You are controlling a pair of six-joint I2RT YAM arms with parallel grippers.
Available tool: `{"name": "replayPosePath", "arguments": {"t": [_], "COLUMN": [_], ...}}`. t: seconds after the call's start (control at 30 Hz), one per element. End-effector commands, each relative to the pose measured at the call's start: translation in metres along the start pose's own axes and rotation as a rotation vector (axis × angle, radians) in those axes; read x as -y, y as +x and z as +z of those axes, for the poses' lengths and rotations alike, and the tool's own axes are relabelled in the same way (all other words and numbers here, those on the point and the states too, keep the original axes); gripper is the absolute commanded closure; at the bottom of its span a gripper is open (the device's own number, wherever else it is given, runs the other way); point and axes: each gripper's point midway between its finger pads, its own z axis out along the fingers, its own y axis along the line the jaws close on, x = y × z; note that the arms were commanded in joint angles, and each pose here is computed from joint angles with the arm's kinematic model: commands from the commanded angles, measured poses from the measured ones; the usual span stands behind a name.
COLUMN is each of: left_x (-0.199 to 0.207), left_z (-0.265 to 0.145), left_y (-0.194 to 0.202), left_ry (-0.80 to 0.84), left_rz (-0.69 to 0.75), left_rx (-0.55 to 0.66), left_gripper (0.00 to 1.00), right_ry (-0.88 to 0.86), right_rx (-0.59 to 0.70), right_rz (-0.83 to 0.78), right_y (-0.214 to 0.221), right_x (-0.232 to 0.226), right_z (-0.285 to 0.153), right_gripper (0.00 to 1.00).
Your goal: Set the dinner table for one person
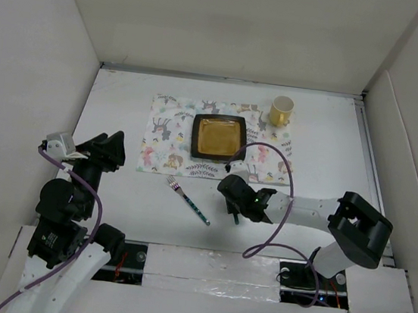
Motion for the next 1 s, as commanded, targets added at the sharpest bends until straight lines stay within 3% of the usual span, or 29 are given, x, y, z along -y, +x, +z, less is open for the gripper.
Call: {"name": "replayPosePath", "arguments": {"t": [0.0, 0.03, 0.13, 0.33, 0.47, 0.53, 0.57, 0.67, 0.87, 0.97], "left_x": [0.003, 0.002, 0.001, -0.003, -0.004, -0.004, -0.004, -0.006, -0.004, -0.002], "left_z": [0.0, 0.0, 0.0, 0.0, -0.002, -0.003, -0.003, -0.002, -0.001, -0.001], "left_y": [-0.012, -0.012, -0.012, -0.014, -0.017, -0.017, -0.019, -0.016, -0.014, -0.016], "left_ry": [0.006, 0.005, -0.001, -0.027, -0.031, -0.028, -0.027, -0.036, -0.032, -0.021], "left_rz": [-0.02, -0.017, -0.019, -0.017, -0.024, -0.03, -0.03, -0.028, -0.027, -0.031], "left_rx": [0.046, 0.048, 0.046, 0.051, 0.07, 0.069, 0.078, 0.068, 0.058, 0.064], "left_gripper": [0.52, 0.52, 0.52, 0.51, 0.51, 0.51, 0.51, 0.51, 0.51, 0.5], "right_ry": [0.034, 0.034, 0.0, -0.098, -0.237, -0.278, -0.253, -0.225, -0.075, -0.004], "right_rx": [-0.025, -0.039, -0.056, -0.101, -0.05, 0.03, 0.149, 0.237, 0.475, 0.501], "right_rz": [-0.005, -0.002, 0.006, -0.068, -0.098, -0.083, -0.06, -0.045, 0.103, 0.153], "right_y": [0.007, 0.013, 0.023, 0.058, 0.048, 0.017, -0.023, -0.056, -0.167, -0.2], "right_x": [0.003, 0.005, -0.001, -0.031, -0.059, -0.067, -0.062, -0.052, 0.029, 0.072], "right_z": [0.001, 0.001, -0.005, -0.053, -0.093, -0.112, -0.126, -0.134, -0.123, -0.097], "right_gripper": [0.69, 0.83, 1.0, 1.0, 1.0, 1.0, 1.0, 1.0, 1.0, 1.0]}}
